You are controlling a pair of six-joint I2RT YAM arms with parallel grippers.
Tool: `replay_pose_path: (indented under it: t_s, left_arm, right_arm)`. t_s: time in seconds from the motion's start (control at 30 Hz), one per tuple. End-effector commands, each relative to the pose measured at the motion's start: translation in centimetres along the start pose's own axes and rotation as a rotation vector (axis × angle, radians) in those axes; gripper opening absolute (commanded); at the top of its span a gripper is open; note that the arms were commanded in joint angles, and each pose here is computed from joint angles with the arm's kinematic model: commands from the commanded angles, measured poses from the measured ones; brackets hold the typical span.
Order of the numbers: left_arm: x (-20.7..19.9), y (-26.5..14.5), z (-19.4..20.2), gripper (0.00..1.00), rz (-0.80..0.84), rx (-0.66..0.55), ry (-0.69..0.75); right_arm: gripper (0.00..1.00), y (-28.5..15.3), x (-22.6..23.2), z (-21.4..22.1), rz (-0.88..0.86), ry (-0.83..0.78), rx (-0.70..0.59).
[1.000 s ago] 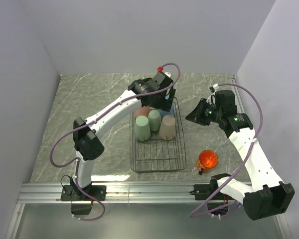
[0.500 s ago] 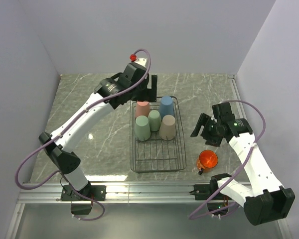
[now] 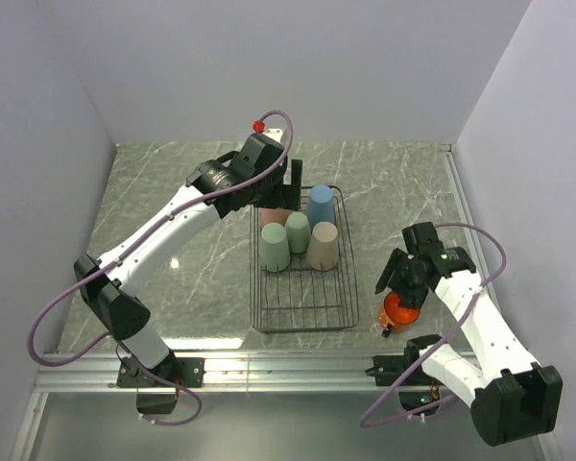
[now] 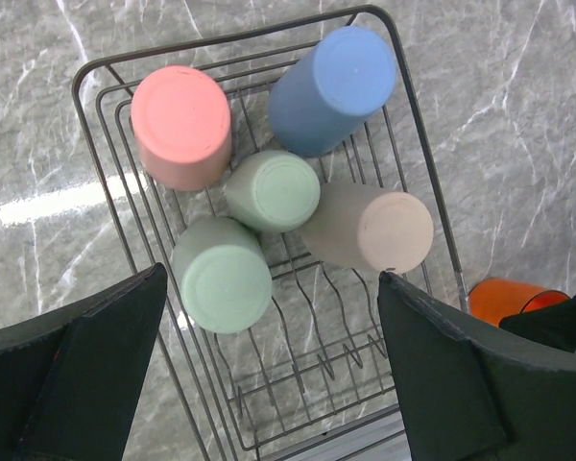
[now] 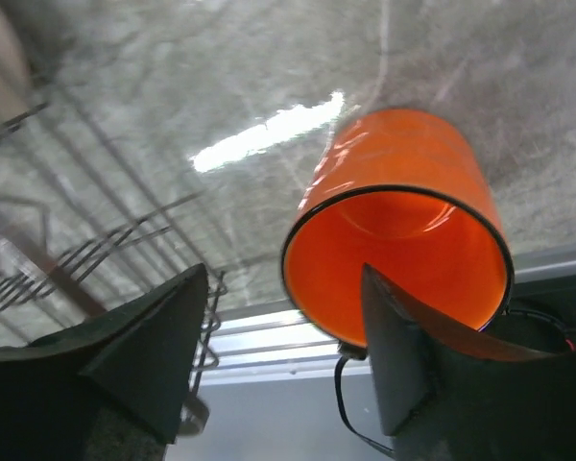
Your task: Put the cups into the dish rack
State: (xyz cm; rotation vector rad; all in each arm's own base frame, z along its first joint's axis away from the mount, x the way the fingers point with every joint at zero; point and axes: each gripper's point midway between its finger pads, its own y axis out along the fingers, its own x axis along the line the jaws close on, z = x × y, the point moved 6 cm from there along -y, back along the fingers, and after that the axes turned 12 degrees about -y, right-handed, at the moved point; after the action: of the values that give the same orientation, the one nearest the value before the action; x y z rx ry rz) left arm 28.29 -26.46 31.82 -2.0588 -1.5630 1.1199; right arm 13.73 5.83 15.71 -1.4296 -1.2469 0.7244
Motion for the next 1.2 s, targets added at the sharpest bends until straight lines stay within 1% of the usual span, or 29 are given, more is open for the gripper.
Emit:
replay_pose_path:
  t_s: [0.0, 0.07, 0.13, 0.17, 0.23, 0.27, 0.33, 0.43, 0.53, 0.57, 0.6, 0.73, 0.83, 0.87, 0.93, 0.97, 1.0, 1.03, 1.07, 1.1, 1.13, 1.17]
  left_arm:
    - [-0.3, -1.9, -0.6, 0.96, 0.055, -0.039, -0.029]
    - [-0.1, -2.1, -0.4, 0.96, 0.054, -0.038, -0.029]
    - [0.0, -2.1, -0.4, 0.96, 0.053, -0.038, -0.031]
    - [0.0, -2.3, -0.4, 0.96, 0.058, -0.041, -0.032]
    - [0.0, -2.4, -0.4, 0.96, 0.060, -0.041, -0.032]
    - [0.1, -2.5, -0.5, 0.96, 0.060, -0.044, -0.037]
    - [0.1, -2.6, -0.5, 0.96, 0.062, -0.048, -0.036]
    - [0.4, -2.6, -0.6, 0.96, 0.059, -0.048, -0.041]
    - [0.4, -2.6, -0.6, 0.95, 0.064, -0.047, -0.047]
    - [0.4, -2.6, -0.6, 0.95, 0.065, -0.047, -0.051]
    - [0.5, -2.6, -0.6, 0.95, 0.063, -0.047, -0.053]
    - [0.6, -2.9, -0.8, 0.95, 0.064, -0.054, -0.059]
    - [0.6, -3.2, -0.9, 0.95, 0.060, -0.058, -0.063]
    - [0.6, -3.4, -1.0, 0.95, 0.066, -0.060, -0.066]
    - [0.5, -3.6, -1.2, 0.95, 0.075, -0.061, -0.076]
    - [0.4, -3.7, -1.2, 0.95, 0.083, -0.060, -0.083]
    - [-0.1, -4.0, -1.3, 0.95, 0.114, -0.050, -0.086]
    - [-0.4, -4.3, -1.6, 0.96, 0.136, -0.052, -0.093]
    - [-0.9, -4.6, -1.9, 0.96, 0.165, -0.056, -0.106]
    - [-1.6, -5.0, -1.9, 0.96, 0.222, -0.028, -0.111]
    - [-2.1, -5.4, -2.3, 0.96, 0.259, -0.027, -0.121]
    - [-2.6, -5.9, -2.5, 0.96, 0.319, -0.005, -0.148]
  right_arm:
    - [0.68, 1.0, -0.3, -0.9, 0.042, 0.032, -0.037]
    - [0.64, 1.8, -0.4, -0.8, 0.057, 0.037, -0.018]
    - [0.62, 2.6, -0.4, -0.8, 0.065, 0.034, -0.005]
    - [0.57, 3.0, -0.5, -0.6, 0.070, 0.036, 0.009]
    - [0.53, 3.5, -0.6, -0.5, 0.075, 0.042, 0.020]
    - [0.49, 3.8, -0.6, -0.4, 0.078, 0.041, 0.027]
    - [0.46, 4.1, -0.6, -0.3, 0.080, 0.041, 0.036]
    - [0.37, 4.8, -0.6, -0.1, 0.081, 0.043, 0.062]
    - [0.18, 5.3, -0.6, 0.3, 0.072, 0.038, 0.092]
    - [0.03, 5.4, -0.7, 0.3, 0.076, 0.038, 0.096]
    - [0.00, 5.4, -0.7, 0.3, 0.080, 0.037, 0.094]
    - [0.00, 4.2, -0.6, -0.1, 0.090, 0.031, 0.063]
    - [0.00, 1.4, -0.2, -1.7, 0.099, 0.032, -0.016]
    - [0.00, -0.4, 0.4, -3.1, 0.081, 0.034, -0.080]
    - [0.00, -2.7, 0.8, -4.2, 0.081, 0.036, -0.134]
    - [0.00, -5.1, 1.6, -5.9, 0.056, 0.038, -0.212]
    - [0.00, -6.2, 1.6, -6.8, 0.077, 0.029, -0.246]
    - [0.00, -8.8, 2.3, -8.1, 0.049, 0.031, -0.312]
    - [0.00, -10.0, 2.7, -8.8, 0.035, 0.027, -0.344]
    - [0.00, -11.2, 3.3, -9.3, -0.001, 0.021, -0.364]
    - [0.00, -13.3, 4.5, -10.6, -0.074, 0.010, -0.435]
    - [0.00, -14.3, 5.3, -11.1, -0.127, 0.008, -0.463]
